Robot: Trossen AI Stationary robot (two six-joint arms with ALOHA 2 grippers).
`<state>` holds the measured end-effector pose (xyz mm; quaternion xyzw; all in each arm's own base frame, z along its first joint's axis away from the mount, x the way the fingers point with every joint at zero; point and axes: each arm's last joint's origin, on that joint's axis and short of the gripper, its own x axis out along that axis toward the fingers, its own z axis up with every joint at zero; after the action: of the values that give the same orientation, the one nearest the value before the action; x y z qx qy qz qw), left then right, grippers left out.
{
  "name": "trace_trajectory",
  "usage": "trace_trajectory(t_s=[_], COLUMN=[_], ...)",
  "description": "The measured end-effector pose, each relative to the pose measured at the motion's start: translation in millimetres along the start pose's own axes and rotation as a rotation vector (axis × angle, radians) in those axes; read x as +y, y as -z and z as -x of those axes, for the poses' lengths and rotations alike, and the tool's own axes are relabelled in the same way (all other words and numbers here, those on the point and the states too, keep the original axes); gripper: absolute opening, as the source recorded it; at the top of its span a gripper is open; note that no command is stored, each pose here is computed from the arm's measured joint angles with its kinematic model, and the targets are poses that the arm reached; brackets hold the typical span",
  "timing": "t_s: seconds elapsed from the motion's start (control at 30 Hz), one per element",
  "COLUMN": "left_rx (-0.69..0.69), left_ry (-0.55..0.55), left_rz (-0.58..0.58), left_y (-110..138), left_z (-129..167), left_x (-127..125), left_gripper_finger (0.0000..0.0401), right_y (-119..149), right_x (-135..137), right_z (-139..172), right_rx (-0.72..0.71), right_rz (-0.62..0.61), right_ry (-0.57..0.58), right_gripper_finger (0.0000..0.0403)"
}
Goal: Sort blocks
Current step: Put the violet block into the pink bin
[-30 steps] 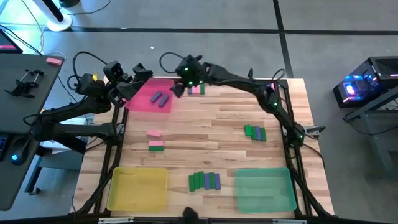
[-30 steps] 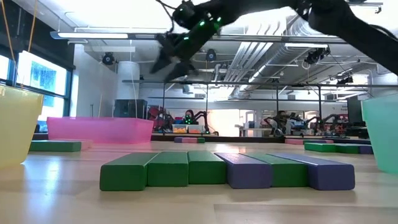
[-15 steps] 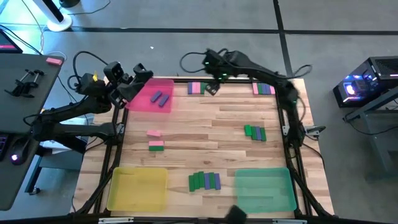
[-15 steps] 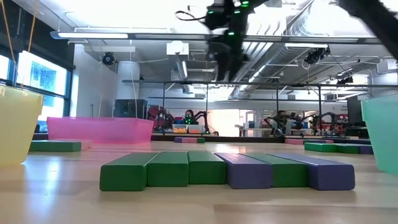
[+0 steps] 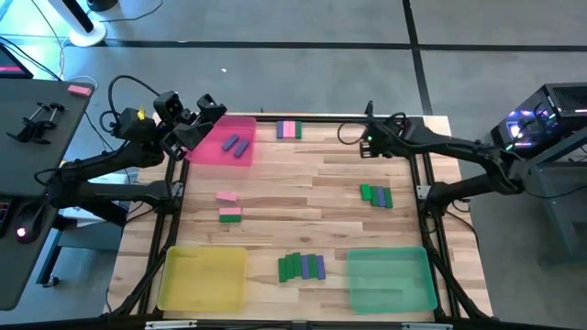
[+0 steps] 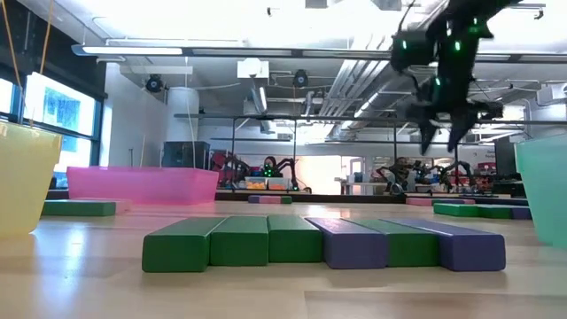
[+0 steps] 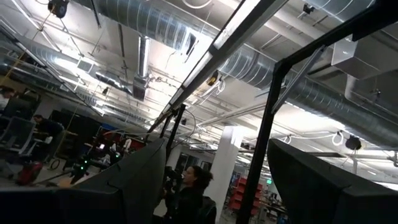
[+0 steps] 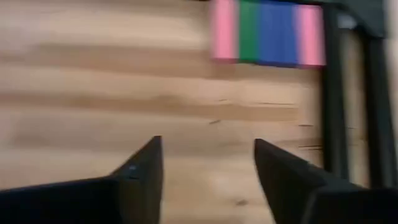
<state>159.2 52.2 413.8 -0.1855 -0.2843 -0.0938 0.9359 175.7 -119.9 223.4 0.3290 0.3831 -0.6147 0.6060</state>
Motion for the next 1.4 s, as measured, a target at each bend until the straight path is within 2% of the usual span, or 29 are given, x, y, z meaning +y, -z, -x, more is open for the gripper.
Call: trace_trajectory(t_s=[0.07, 0.13, 0.17, 0.23, 0.37, 0.57, 0.63, 0.73, 0.87, 1.0, 1.13, 1.4], left_rx=[0.005, 0.01, 0.01, 0.011, -0.003, 0.007, 0.006, 0.011, 0.012, 0.012, 0.012, 0.015], left_ry=[-0.008, -0.012, -0.012, -0.023, -0.069, -0.102, -0.103, -0.109, -0.11, -0.111, -0.11, -0.113], left_rz=[0.004, 0.006, 0.006, 0.009, 0.029, 0.033, 0.033, 0.035, 0.035, 0.039, 0.046, 0.046], left_y=[0.7, 1.2, 1.2, 1.7, 2.3, 4.5, 4.5, 5.0, 5.2, 5.2, 5.2, 5.6], left_z=[0.0, 0.0, 0.0, 0.0, 0.0, 0.0, 0.0, 0.1, 0.1, 0.2, 0.1, 0.0], left_x=[0.6, 1.1, 1.1, 1.7, 3.8, 6.2, 6.2, 6.6, 6.8, 6.8, 6.7, 7.2], left_gripper_finger=[0.0268, 0.0268, 0.0268, 0.0268, 0.0268, 0.0268, 0.0268, 0.0268, 0.0268, 0.0268, 0.0268, 0.0268], right_y=[5.4, 3.3, -0.1, -5.7, -11.3, -27.4, -34.8, -34.3, -34.1, -39.4, -45.4, -36.0], right_x=[-8.5, -10.6, -10.7, -12.9, -27.6, -38.5, -38.1, -35.9, -29.0, -25.7, -26.7, -21.2], right_z=[-16.9, -31.7, -37.8, -48.5, -59.2, -71.0, -78.0, -86.7, -104.5, -109.2, -110.8, -122.0], right_rx=[-0.011, -0.064, -0.094, -0.128, -0.148, -0.161, -0.176, -0.167, -0.114, -0.183, -0.285, -0.27], right_rz=[-0.088, -0.166, -0.183, -0.229, -0.307, -0.332, -0.359, -0.383, -0.39, -0.477, -0.61, -0.524], right_ry=[0.084, 0.06, 0.033, 0.008, 0.083, 0.067, 0.037, 0.078, 0.061, 0.131, 0.151, 0.229], right_gripper_finger=[0.0105, 0.0032, 0.0019, 0.0015, 0.0004, 0.0001, 0.0, 0.0, 0.0, 0.0, 0.0, 0.0])
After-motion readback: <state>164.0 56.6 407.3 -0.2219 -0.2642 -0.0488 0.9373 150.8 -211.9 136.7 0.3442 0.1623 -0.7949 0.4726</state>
